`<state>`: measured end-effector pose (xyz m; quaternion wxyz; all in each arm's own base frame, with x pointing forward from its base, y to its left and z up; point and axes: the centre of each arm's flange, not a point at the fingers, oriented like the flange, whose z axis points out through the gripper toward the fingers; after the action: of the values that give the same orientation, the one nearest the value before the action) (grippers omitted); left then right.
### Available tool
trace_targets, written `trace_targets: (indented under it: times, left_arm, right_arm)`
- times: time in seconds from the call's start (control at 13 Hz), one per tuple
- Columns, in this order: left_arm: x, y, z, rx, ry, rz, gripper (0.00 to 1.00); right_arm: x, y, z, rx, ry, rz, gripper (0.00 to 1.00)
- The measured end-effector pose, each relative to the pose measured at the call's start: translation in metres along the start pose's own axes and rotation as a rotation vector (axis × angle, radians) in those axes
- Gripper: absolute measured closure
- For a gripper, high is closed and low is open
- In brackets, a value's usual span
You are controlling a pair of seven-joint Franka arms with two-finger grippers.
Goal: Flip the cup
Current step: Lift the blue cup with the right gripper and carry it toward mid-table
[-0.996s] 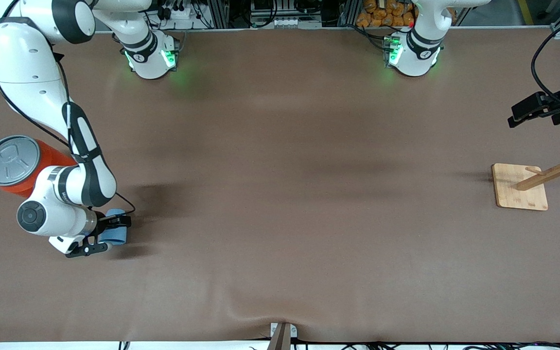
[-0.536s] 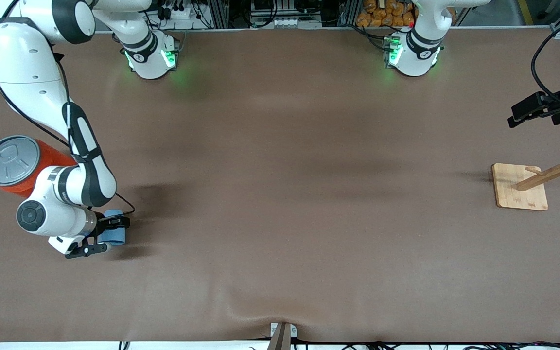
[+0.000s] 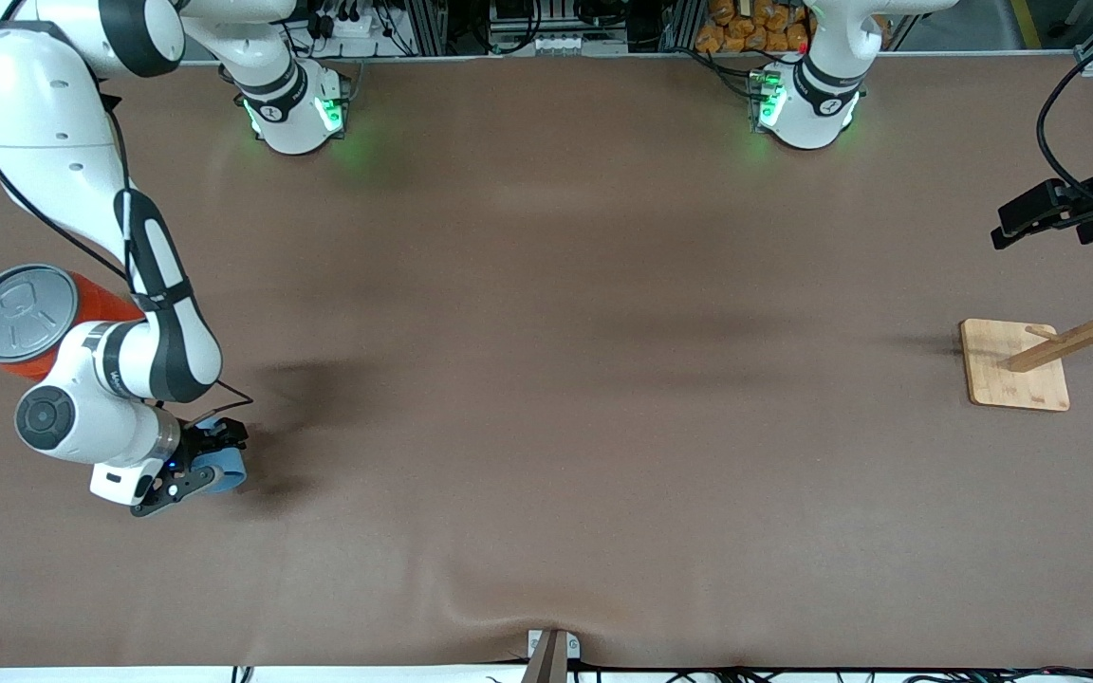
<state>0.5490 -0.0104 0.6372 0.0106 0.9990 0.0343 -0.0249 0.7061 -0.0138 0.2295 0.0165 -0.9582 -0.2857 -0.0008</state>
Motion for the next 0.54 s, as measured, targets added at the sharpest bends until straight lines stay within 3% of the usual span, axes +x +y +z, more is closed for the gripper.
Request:
trace_targets:
  times: [0.54]
  left_arm:
    - [0.0, 0.0, 0.0, 0.0, 0.0, 0.001, 0.0]
  right_arm:
    - [0.081, -0.136, -0.046, 0.049, 0.144, -0.554, 0.21]
